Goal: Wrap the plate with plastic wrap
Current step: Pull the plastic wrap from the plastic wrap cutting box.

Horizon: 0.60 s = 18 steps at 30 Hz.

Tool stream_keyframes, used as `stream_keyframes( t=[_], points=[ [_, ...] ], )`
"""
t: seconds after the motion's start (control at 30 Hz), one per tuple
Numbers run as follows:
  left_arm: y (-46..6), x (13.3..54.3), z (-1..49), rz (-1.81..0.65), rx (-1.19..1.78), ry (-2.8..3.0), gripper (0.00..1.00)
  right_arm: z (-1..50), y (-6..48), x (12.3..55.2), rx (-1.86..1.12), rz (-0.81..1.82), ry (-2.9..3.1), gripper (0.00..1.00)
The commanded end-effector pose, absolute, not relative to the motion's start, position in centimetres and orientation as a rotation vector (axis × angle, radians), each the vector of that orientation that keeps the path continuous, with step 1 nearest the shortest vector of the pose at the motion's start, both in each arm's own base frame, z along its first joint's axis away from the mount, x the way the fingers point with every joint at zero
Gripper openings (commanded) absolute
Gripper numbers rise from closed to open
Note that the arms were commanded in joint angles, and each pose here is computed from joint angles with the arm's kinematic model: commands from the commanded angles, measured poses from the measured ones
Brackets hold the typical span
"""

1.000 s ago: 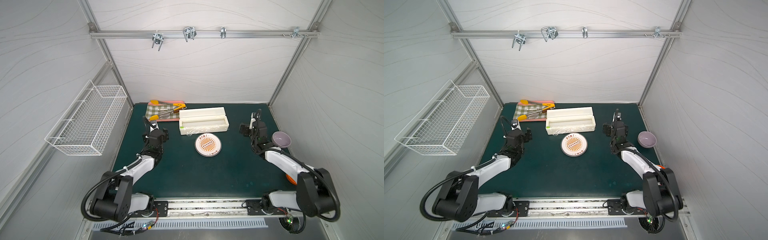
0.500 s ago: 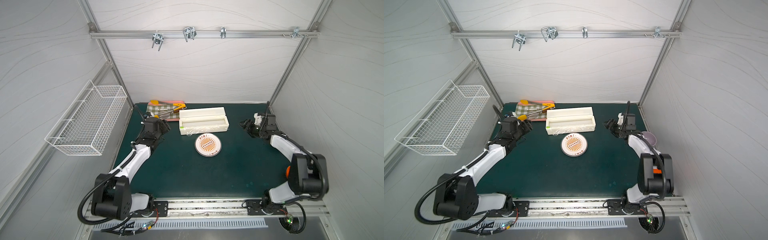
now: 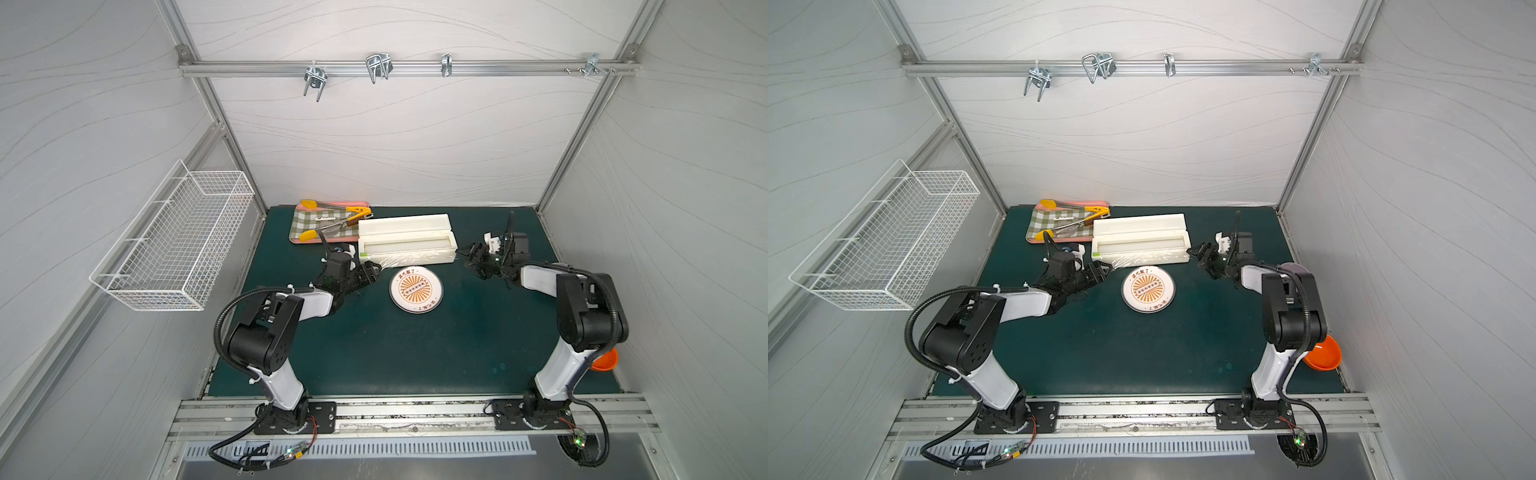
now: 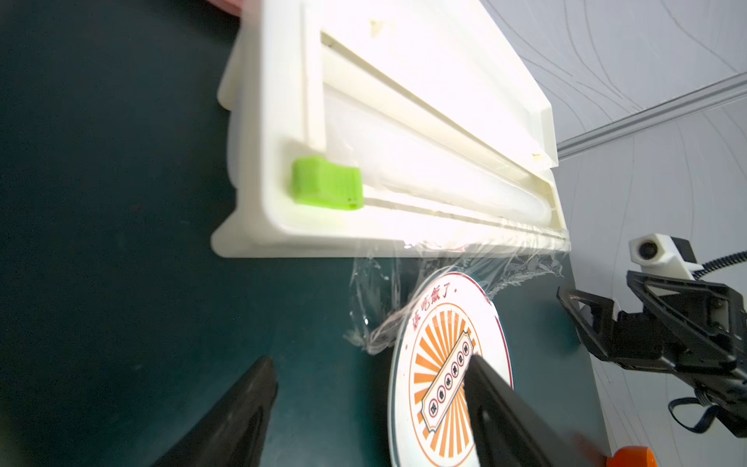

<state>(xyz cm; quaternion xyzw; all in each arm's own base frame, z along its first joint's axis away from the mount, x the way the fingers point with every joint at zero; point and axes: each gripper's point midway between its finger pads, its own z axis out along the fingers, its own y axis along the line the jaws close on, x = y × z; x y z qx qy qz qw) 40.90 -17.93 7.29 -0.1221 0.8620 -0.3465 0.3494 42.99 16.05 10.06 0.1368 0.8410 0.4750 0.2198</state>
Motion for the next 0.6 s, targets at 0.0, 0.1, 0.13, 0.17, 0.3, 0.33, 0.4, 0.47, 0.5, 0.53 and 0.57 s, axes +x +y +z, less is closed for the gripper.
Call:
stream_keyframes(
  t=[0.0,0.1,0.13,0.17,0.3,0.33,0.4,0.47,0.5,0.53,0.57],
  points=[
    [-19.4,42.9,10.0,-0.984,-0.244,2.095,0.76,10.9,17.0,44.2,0.342,1.375,2.273,0.79],
    [-19.9,43.2,9.2,-1.001,-0.233,2.095,0.72,10.3,17.6,44.7,0.327,1.374,2.28,0.77],
    [-19.9,43.2,9.0,-1.007,-0.231,2.094,0.7,10.2,17.8,44.9,0.321,1.374,2.278,0.77],
    [-20.0,43.2,8.9,-1.01,-0.229,2.092,0.69,10.2,18.1,45.0,0.313,1.368,2.278,0.76],
    [-20.1,43.1,8.9,-1.014,-0.217,2.086,0.66,9.8,19.0,45.6,0.282,1.355,2.287,0.75],
    [-20.2,43.1,8.9,-1.016,-0.211,2.083,0.65,9.5,19.2,45.7,0.278,1.356,2.294,0.74],
    [-20.5,43.1,8.9,-1.025,-0.203,2.083,0.64,9.3,19.5,45.8,0.273,1.355,2.298,0.73],
    [-20.6,43.2,8.8,-1.034,-0.195,2.081,0.61,9.0,19.5,45.9,0.278,1.361,2.296,0.71],
    [-20.7,43.2,8.6,-1.037,-0.198,2.086,0.6,8.8,19.5,45.8,0.277,1.36,2.301,0.7],
    [-20.8,43.1,8.4,-1.043,-0.194,2.09,0.57,8.7,19.5,45.8,0.278,1.36,2.302,0.69],
    [-20.8,43.1,8.2,-1.047,-0.193,2.093,0.55,8.6,19.6,45.8,0.275,1.361,2.303,0.67]
  ],
)
